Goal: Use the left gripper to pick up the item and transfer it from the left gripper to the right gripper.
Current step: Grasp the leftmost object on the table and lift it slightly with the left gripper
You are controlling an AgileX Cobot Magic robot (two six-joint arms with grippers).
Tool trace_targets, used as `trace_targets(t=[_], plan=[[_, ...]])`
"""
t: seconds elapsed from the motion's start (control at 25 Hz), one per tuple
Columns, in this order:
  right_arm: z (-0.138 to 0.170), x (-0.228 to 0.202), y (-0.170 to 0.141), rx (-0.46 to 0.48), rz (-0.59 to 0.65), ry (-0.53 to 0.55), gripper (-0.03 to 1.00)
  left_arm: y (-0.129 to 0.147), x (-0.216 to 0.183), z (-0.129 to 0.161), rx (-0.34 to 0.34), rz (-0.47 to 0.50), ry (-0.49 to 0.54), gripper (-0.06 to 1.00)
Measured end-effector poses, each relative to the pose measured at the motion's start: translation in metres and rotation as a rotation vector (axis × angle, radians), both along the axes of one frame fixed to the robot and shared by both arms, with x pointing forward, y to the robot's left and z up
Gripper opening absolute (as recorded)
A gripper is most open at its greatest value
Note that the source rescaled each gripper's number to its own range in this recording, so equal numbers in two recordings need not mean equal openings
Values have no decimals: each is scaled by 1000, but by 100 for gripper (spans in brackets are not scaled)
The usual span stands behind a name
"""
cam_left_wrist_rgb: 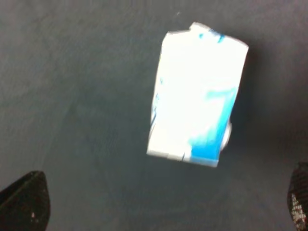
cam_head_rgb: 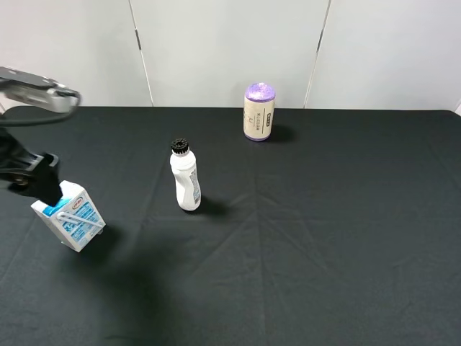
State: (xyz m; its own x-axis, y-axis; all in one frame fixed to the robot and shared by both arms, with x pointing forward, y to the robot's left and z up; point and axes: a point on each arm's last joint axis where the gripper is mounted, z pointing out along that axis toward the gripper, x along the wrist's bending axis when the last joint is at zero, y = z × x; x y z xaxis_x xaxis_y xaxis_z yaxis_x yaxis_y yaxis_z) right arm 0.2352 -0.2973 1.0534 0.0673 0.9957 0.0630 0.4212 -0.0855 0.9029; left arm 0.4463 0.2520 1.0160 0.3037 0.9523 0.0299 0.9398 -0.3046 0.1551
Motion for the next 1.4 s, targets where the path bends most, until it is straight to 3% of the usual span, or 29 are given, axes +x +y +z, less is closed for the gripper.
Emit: trace_targets(t=[0.44,0.72,1.0,1.24,1.4], plan=[[0,0,0,0,0,0,100,-15,21,-41,9,-42,36,100],[0,0,0,0,0,0,100,-12,10,-71,-7,-46,-14,100],[0,0,0,0,0,0,100,-13,12,-78,-23,-49,-73,100],[0,0,0,0,0,0,100,-14,16,-98,-6,-46,2,100],[0,0,0,0,0,0,100,-14,18,-101,-9,-46,-3,95]])
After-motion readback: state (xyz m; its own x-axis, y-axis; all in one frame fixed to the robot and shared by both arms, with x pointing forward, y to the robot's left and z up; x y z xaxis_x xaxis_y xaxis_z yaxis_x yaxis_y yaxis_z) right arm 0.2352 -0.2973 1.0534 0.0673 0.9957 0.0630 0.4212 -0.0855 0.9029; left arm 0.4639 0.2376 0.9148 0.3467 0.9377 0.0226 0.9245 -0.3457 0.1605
